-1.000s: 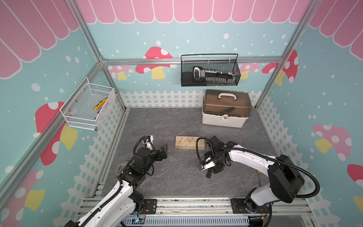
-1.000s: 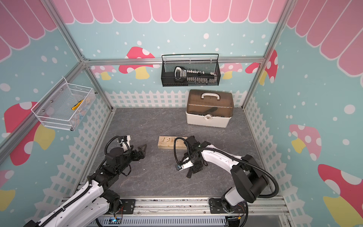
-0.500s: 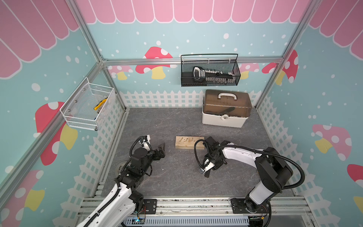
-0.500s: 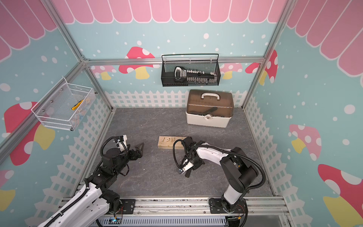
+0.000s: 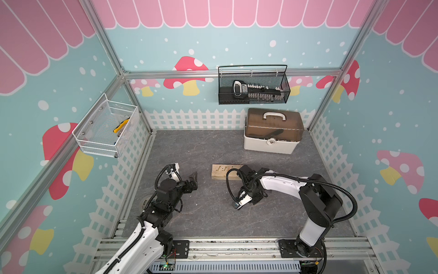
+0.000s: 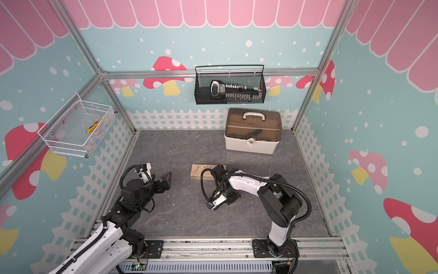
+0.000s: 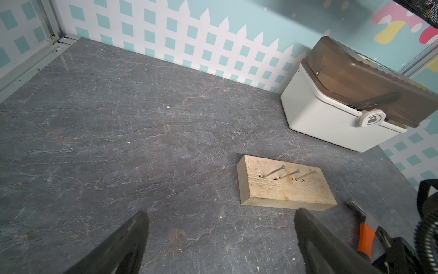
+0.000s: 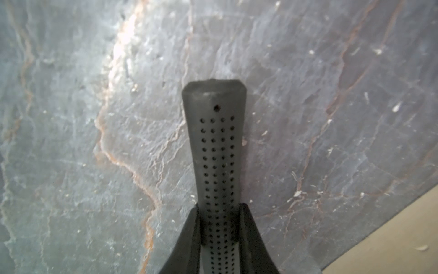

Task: Use a claw hammer to pull out a nail
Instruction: Pick up the hammer at the center of the board.

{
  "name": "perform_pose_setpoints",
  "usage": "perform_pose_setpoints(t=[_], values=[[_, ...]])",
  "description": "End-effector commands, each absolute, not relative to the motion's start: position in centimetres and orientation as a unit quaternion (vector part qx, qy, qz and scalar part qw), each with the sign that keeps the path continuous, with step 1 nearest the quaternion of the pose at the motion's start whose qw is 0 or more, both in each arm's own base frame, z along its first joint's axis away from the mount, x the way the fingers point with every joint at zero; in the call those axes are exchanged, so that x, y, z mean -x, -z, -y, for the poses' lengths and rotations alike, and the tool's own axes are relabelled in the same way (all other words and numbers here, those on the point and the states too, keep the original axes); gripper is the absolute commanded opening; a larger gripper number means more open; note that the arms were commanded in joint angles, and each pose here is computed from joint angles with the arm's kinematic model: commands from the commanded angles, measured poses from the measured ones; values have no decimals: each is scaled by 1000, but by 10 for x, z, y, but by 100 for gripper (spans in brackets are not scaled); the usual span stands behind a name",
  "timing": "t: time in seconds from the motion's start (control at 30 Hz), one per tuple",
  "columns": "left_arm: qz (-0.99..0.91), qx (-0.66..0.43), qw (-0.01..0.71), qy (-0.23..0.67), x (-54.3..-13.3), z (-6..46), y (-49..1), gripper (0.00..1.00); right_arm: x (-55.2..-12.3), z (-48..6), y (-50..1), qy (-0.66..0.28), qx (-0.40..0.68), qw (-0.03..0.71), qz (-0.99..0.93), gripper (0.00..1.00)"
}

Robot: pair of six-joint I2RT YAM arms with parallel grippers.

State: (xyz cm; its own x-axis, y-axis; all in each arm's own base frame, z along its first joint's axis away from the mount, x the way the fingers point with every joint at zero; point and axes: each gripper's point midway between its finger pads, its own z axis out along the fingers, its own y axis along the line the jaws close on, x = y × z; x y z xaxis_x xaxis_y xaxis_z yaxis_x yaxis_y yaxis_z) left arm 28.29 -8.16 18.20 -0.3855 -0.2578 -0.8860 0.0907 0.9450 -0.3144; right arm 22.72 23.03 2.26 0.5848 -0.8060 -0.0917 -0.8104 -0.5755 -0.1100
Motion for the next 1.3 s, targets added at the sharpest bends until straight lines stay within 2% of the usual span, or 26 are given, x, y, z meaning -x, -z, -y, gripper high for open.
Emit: perform_pose_setpoints(t=[0.0,0.17,0.43,0.57,1.03,1.27], values=[[-817,55,549,167,-283,83,-181,95,-235,-245,-38,-17,848,127,-515,0],[-808,45,550,205,-290,98,-195,96,-269,-261,-65,22,773,238,-588,0],[-795,13,540,277,-305,132,-212,94,-294,-258,-103,37,666,333,-666,0],[-797,-11,528,294,-311,153,-210,92,-319,-242,-131,49,548,390,-738,0],[-783,-166,501,328,-313,273,-194,84,-342,-200,-194,44,318,476,-819,0],[-760,-228,501,345,-304,343,-179,82,-335,-191,-200,4,274,496,-824,0]])
